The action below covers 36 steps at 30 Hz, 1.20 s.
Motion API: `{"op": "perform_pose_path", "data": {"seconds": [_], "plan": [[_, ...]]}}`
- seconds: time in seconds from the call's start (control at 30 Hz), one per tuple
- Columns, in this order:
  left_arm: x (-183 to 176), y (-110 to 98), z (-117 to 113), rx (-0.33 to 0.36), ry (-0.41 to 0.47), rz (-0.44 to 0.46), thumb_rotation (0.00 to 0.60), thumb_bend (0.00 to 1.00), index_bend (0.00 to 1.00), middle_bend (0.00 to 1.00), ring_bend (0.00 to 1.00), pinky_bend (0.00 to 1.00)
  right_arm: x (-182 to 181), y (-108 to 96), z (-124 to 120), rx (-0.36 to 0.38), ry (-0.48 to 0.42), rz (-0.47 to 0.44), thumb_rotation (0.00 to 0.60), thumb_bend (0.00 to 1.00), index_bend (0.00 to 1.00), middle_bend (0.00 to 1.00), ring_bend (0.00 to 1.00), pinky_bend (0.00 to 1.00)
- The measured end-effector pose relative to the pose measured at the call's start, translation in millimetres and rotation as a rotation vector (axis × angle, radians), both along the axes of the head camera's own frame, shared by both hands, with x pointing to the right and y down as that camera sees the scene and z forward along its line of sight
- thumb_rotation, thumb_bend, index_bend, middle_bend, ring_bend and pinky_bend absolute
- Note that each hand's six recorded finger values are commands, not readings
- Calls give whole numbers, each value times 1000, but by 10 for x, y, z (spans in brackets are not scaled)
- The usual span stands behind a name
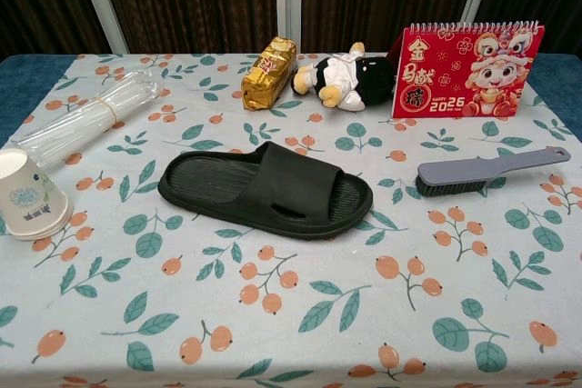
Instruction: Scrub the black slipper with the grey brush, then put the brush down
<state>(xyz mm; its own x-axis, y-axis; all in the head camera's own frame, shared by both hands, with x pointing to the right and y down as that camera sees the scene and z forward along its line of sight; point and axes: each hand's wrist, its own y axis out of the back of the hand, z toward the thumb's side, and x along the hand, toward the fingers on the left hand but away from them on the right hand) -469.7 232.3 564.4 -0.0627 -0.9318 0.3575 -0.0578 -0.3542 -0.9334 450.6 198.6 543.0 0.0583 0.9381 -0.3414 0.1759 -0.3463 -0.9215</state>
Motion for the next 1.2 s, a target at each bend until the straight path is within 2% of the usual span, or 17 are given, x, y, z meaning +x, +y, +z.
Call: {"op": "perform_pose_path", "data": {"seconds": [0.43,0.63,0.73,0.77,0.83,0.9,1.0,1.2], "plan": [[20,12,35,-17,2,6,600,219,111,132,33,89,-1,0,41,-31,8,-13,600,225,0,59,0,0],[42,-19,44,-18,5,12,600,219,111,132,33,88,-146,-175,214,-87,26,-76,600,130,0,126,2,0],[35,-12,43,-18,7,7,600,220,112,132,33,89,-248,-305,389,-140,39,-111,600,40,48,190,22,6],[33,-9,46,-20,7,6,600,220,111,132,33,89,-278,-345,455,-159,43,-120,600,21,101,221,44,18],[32,-1,54,-24,8,5,600,219,111,132,33,89,-348,-441,633,-210,57,-139,600,5,188,261,78,39],[31,3,61,-27,7,4,600,219,111,132,33,89,-428,-543,835,-262,71,-158,600,0,234,279,90,43],[29,-1,64,-27,8,2,600,219,111,132,33,89,-566,-692,1143,-324,87,-185,600,0,254,292,100,47],[0,14,79,-36,7,-4,600,219,111,132,33,89,-751,-910,1610,-393,128,-219,600,0,272,340,161,99]]}}
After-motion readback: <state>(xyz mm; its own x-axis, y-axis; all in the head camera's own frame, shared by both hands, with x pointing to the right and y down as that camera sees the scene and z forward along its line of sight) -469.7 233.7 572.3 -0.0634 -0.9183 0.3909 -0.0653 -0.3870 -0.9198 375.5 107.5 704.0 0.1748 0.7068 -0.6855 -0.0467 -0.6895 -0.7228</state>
